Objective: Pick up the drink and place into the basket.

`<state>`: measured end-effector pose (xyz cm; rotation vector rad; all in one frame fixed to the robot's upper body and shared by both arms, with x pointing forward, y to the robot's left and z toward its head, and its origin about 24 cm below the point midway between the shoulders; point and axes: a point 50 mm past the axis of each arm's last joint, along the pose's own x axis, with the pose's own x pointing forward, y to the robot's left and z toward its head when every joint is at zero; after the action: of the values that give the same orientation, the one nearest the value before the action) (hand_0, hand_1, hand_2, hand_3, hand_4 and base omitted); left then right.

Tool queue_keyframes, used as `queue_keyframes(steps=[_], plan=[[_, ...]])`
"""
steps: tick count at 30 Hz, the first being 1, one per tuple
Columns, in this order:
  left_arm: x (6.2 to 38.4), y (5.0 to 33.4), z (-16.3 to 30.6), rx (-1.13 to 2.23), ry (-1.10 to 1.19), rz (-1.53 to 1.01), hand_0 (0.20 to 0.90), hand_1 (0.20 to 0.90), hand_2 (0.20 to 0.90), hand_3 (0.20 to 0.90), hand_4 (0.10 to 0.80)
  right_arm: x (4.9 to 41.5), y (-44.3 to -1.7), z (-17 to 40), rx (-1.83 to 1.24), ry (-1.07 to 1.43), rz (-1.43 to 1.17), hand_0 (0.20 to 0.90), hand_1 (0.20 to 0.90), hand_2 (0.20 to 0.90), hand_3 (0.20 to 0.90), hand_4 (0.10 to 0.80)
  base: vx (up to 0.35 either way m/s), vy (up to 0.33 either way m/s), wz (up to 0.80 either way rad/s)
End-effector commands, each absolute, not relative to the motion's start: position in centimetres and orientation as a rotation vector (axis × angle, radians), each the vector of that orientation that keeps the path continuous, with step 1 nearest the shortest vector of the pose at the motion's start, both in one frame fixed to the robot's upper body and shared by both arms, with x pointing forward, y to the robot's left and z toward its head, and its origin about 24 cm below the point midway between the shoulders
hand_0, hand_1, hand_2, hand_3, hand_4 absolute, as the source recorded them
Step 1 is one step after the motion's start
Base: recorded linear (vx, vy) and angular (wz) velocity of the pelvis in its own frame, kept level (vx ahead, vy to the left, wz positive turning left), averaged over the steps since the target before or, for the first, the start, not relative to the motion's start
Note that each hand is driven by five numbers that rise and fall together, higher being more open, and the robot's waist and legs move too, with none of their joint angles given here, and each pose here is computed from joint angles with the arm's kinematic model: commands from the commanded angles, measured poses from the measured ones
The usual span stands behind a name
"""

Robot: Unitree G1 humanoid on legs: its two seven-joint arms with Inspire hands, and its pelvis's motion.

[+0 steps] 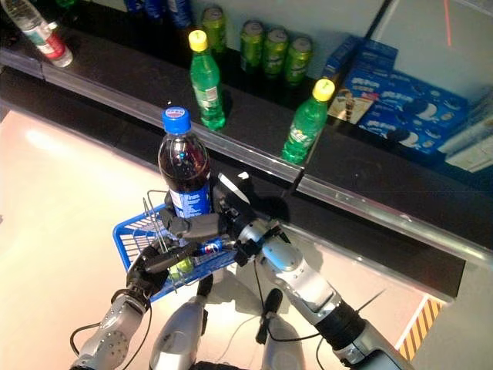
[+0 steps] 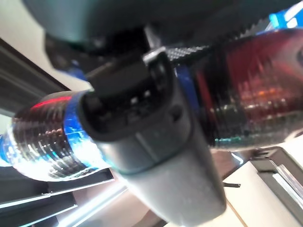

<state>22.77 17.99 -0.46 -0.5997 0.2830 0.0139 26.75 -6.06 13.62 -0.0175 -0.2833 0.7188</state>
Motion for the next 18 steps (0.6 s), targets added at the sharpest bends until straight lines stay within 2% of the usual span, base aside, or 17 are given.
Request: queue_keyframes(steps=[1,9,18], plan=[[23.4,14.7,12.1,-0.697,-0.355,-0.495,0.3,0.3,0.3,0.2,0.1,24.2,-2.1,19.8,0.183,-0.628,0.855,0.3,0.3,0.3,0.2,0.1,0.006,-0.012,0.22],[22.0,12.7,16.0,-0.724,-0.524,-0.859,0.3,0.3,0.3,0.2,0.1,24.7,-1.2,18.6,0.148,-0.573,0.808,0.3,0.3,0.3,0.2,0.1,0.011,-0.007,0.14],[21.3,13.1,17.7,-0.705,-0.634,-1.008,0.3,0.3,0.3,0.2,0.1,26.7,-1.4,14.0,0.063,-0.385,0.704,0.3,0.3,0.3,0.2,0.1,0.003,0.003,0.01]])
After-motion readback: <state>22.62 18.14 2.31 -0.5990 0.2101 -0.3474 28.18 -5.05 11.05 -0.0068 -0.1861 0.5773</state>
